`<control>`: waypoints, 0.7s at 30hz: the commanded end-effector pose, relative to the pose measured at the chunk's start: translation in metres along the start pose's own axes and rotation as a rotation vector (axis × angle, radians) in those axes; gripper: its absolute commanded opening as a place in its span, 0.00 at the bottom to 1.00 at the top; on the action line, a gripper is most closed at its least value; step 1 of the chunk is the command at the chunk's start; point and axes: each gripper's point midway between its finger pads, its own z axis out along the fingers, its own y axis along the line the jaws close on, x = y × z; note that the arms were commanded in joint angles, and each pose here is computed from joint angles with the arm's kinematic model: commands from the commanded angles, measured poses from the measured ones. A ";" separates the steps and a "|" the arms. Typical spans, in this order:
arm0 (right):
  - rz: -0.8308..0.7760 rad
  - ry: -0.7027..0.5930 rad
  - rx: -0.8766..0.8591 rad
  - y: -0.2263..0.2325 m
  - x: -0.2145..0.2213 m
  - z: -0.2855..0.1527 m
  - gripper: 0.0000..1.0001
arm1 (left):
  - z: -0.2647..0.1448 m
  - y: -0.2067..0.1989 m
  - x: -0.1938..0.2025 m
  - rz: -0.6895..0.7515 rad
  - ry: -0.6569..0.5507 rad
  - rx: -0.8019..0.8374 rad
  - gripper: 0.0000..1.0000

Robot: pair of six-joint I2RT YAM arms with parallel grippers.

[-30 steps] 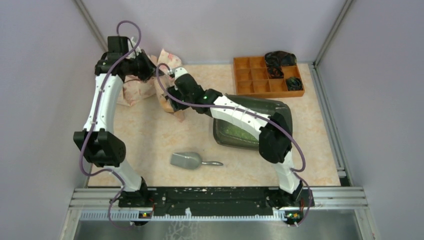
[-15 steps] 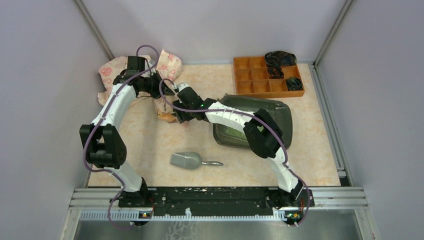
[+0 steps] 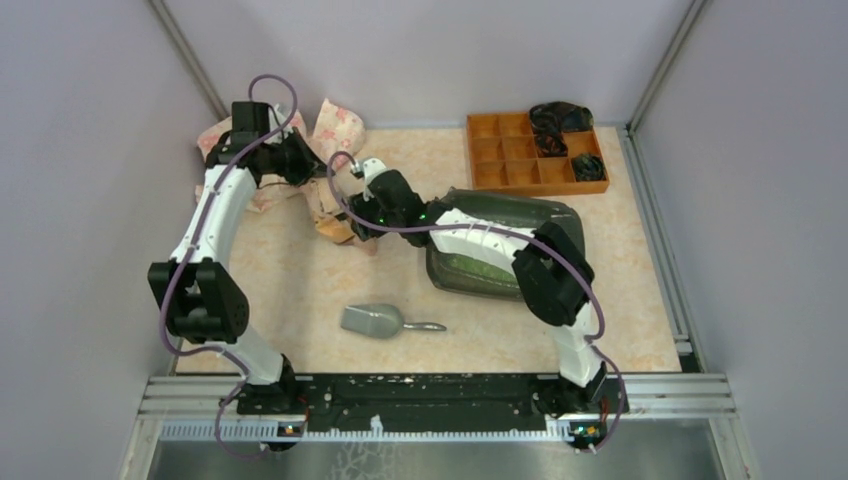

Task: Fill the litter box with clean litter
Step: Open the cat litter bag at the center of the board.

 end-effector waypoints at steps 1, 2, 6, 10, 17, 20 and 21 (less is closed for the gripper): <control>-0.062 -0.284 -0.168 0.038 -0.082 -0.040 0.49 | -0.029 -0.034 -0.004 0.030 -0.009 0.112 0.00; -0.065 -0.296 -0.171 0.039 -0.087 -0.043 0.49 | -0.029 -0.035 -0.003 0.028 -0.003 0.122 0.00; -0.086 -0.190 -0.138 0.036 -0.080 -0.019 0.49 | -0.028 -0.043 0.003 -0.004 0.054 0.226 0.00; -0.084 -0.114 -0.090 0.029 -0.075 0.005 0.48 | -0.032 -0.053 0.006 -0.014 0.083 0.296 0.00; -0.087 0.029 0.153 -0.004 -0.059 0.004 0.41 | -0.038 -0.063 0.008 -0.020 0.103 0.343 0.00; -0.111 0.097 0.155 -0.005 -0.042 -0.005 0.39 | -0.037 -0.061 0.010 -0.022 0.107 0.337 0.00; -0.121 0.126 0.161 -0.006 -0.034 -0.008 0.44 | -0.036 -0.059 0.012 -0.025 0.109 0.330 0.00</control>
